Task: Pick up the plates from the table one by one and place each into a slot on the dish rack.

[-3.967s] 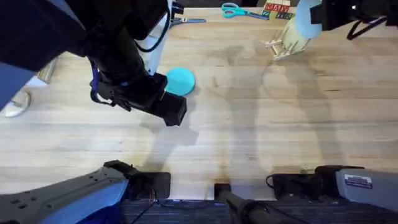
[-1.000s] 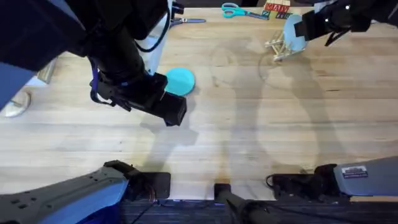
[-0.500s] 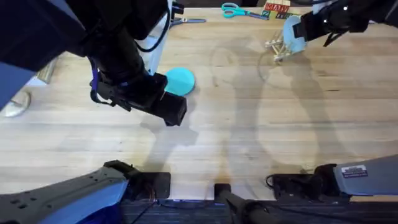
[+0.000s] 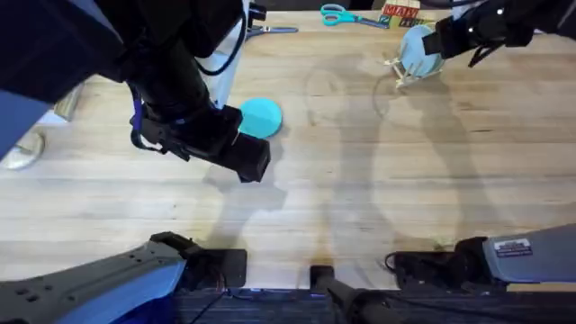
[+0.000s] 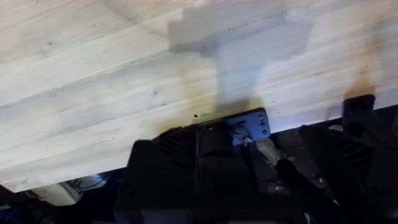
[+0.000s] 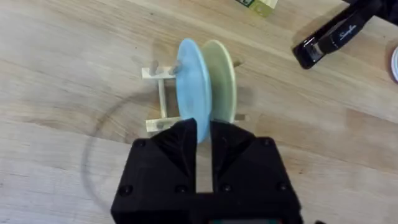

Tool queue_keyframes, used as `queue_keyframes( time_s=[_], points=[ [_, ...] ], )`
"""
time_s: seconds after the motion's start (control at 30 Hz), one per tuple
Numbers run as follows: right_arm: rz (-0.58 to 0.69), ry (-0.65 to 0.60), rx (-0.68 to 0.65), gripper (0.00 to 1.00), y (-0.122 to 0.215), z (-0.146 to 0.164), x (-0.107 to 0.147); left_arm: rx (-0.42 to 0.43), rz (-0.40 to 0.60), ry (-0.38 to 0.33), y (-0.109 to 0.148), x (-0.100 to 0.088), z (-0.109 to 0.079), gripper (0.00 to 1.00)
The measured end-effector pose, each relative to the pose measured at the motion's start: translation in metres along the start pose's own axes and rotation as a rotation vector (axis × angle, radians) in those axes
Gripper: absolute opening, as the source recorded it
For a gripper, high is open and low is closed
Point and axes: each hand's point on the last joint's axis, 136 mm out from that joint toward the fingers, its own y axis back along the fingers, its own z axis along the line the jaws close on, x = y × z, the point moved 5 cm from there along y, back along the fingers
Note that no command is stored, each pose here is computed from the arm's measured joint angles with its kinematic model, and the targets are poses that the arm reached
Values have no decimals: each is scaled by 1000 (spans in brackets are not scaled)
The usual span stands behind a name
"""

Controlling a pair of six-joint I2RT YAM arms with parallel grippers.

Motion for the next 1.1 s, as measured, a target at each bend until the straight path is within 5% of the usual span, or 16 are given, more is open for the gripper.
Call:
queue_keyframes(
  time_s=[0.6, 0.87, 1.1],
  points=[
    [-17, -2, 6, 145, 1, -1, -3, 0, 0, 0, 0, 0, 0, 993],
    [-92, -30, 31, 147, 36, -8, -16, 0, 0, 0, 0, 0, 0, 993],
    [-132, -45, 44, 435, 79, -12, -17, 0, 0, 0, 0, 0, 0, 993]
  ],
)
